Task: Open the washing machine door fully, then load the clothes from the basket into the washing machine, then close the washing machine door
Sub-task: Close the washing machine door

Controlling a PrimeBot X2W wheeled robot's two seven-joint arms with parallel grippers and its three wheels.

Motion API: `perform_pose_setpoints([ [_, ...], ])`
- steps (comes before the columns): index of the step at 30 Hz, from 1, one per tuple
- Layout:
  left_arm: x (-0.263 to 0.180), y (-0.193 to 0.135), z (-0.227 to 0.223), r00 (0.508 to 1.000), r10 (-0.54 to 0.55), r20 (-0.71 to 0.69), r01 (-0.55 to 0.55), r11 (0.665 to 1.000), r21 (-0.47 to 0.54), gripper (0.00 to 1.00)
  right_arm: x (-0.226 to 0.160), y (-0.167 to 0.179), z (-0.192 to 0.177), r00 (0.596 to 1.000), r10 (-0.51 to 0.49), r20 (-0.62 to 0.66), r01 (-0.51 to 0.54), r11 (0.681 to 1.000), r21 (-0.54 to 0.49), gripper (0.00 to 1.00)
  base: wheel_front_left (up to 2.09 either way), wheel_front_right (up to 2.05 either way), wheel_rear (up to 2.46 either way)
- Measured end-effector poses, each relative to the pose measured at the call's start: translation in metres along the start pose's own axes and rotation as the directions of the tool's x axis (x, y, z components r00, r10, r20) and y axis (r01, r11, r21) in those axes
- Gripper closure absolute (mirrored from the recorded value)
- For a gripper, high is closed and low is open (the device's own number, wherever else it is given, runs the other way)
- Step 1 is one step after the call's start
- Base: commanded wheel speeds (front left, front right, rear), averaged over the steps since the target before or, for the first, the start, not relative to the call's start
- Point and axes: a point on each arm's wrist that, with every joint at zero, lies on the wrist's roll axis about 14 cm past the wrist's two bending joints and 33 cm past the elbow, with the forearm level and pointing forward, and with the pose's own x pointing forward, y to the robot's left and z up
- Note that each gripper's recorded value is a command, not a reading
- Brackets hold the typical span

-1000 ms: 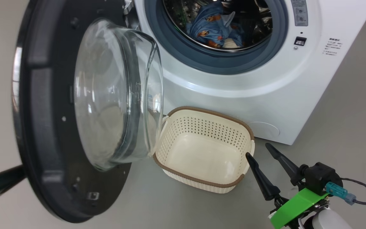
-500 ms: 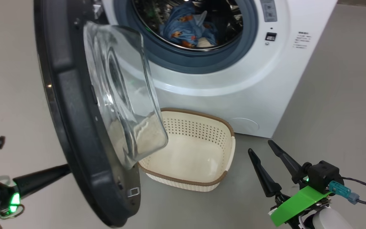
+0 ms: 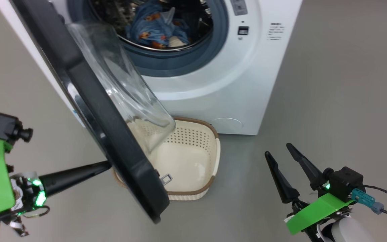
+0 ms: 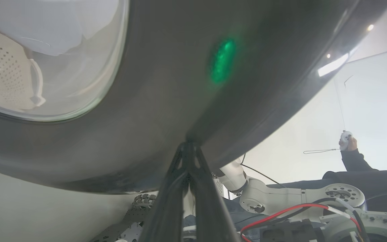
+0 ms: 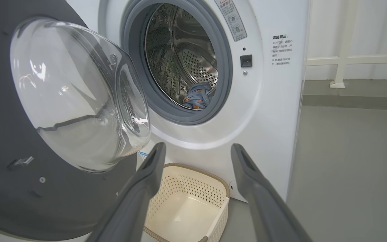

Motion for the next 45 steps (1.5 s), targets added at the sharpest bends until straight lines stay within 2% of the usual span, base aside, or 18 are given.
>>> perform_pose_setpoints([
  [8, 0.044, -0.004, 0.011, 0.997, -0.055, -0.060, 0.056, 0.998, 0.024, 1.00, -0.015, -0.028, 0.009, 0.995, -0.098, 0.026, 0.098, 0.995, -0.001, 0.00, 0.00, 0.00, 0.00],
  [21, 0.102, 0.006, 0.028, 0.994, -0.068, -0.085, 0.071, 0.997, 0.037, 1.00, -0.043, -0.066, 0.015, 0.971, -0.234, 0.041, 0.234, 0.972, -0.009, 0.00, 0.00, 0.00, 0.00],
  [30, 0.094, 0.017, 0.026, 0.998, -0.025, -0.049, 0.025, 1.000, 0.014, 1.00, -0.041, -0.063, 0.019, 0.973, -0.224, 0.051, 0.225, 0.974, -0.022, 0.00, 0.00, 0.00, 0.00],
  [34, 0.078, 0.033, 0.017, 0.999, 0.047, -0.020, -0.047, 0.999, -0.008, 0.99, -0.038, -0.056, 0.021, 0.977, -0.204, 0.056, 0.205, 0.978, -0.023, 0.00, 0.00, 0.00, 0.00],
  [35, 0.075, 0.036, 0.014, 0.998, 0.061, -0.008, -0.061, 0.998, -0.016, 0.92, -0.037, -0.055, 0.022, 0.978, -0.199, 0.058, 0.200, 0.979, -0.024, 0.00, 0.00, 0.00, 0.00],
  [38, 0.063, 0.044, 0.011, 0.995, 0.090, 0.039, -0.088, 0.995, -0.048, 0.63, -0.036, -0.051, 0.024, 0.981, -0.186, 0.063, 0.188, 0.982, -0.027, 0.00, 0.00, 0.00, 0.00],
  [39, 0.059, 0.046, 0.011, 0.993, 0.098, 0.061, -0.094, 0.994, -0.058, 0.50, -0.036, -0.050, 0.025, 0.981, -0.183, 0.065, 0.185, 0.982, -0.029, 0.00, 0.00, 0.00, 0.00],
  [41, 0.052, 0.051, 0.008, 0.989, 0.119, 0.091, -0.112, 0.991, -0.075, 0.09, -0.037, -0.048, 0.027, 0.982, -0.178, 0.067, 0.180, 0.983, -0.031, 0.00, 0.00, 0.00, 0.00],
  [42, 0.049, 0.055, 0.006, 0.985, 0.135, 0.110, -0.126, 0.989, -0.083, 0.00, -0.037, -0.047, 0.027, 0.982, -0.176, 0.069, 0.178, 0.984, -0.032, 0.00, 0.00, 0.00, 0.00],
  [45, 0.040, 0.067, -0.001, 0.970, 0.189, 0.151, -0.175, 0.979, -0.103, 0.00, -0.038, -0.044, 0.029, 0.983, -0.169, 0.072, 0.172, 0.984, -0.036, 0.00, 0.00, 0.00, 0.00],
])
